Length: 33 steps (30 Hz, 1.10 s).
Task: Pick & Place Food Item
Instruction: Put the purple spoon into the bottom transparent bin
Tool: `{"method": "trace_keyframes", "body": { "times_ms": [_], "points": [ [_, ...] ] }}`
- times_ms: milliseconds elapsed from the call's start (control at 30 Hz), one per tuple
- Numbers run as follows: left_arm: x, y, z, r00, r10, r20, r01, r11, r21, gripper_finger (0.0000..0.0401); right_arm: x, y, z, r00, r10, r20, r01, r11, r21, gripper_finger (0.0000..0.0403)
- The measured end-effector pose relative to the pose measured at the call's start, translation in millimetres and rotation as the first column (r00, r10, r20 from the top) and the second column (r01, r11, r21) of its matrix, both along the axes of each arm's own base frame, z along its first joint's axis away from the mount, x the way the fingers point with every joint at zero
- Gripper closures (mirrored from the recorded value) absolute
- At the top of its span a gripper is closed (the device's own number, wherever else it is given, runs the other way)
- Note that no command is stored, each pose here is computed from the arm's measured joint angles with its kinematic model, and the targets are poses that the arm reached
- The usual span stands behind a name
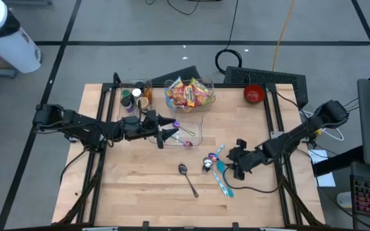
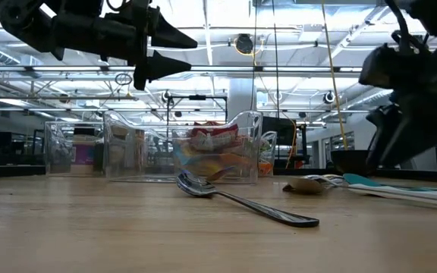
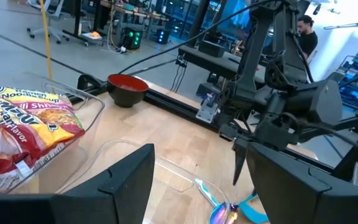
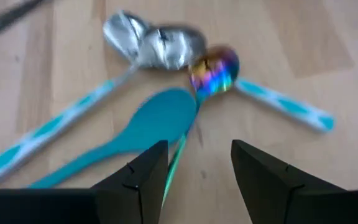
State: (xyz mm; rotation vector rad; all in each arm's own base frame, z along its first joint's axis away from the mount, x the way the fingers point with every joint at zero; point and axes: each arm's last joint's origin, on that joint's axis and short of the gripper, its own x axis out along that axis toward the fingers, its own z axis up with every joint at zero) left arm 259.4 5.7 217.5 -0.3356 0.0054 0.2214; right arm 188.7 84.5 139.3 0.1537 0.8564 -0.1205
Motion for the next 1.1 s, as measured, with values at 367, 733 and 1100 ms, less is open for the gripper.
{"method": "trace_keyframes", "body": {
  "times_ms": [367,733,1100],
  "points": [
    [0,1,-1,1.0,0.019,-0.007,-0.019,1.0,0.006,0.0139,1,15,-25,0.996,0.006,-0.091,-0.005,1.0,0.005,0.0234],
    [0,1,-1,1.0,0.019,-0.007,-0.019,1.0,0.007,0.0139,-4,9,-39,0.977,-0.102,-0.185,0.094,0.994,-0.054,0.032],
    [0,1,-1,1.0,0.019,-0.011,-0.019,1.0,0.006,0.0139,-6,7,-40,0.969,-0.146,-0.2,0.14,0.989,-0.044,0.0386]
  ]
}}
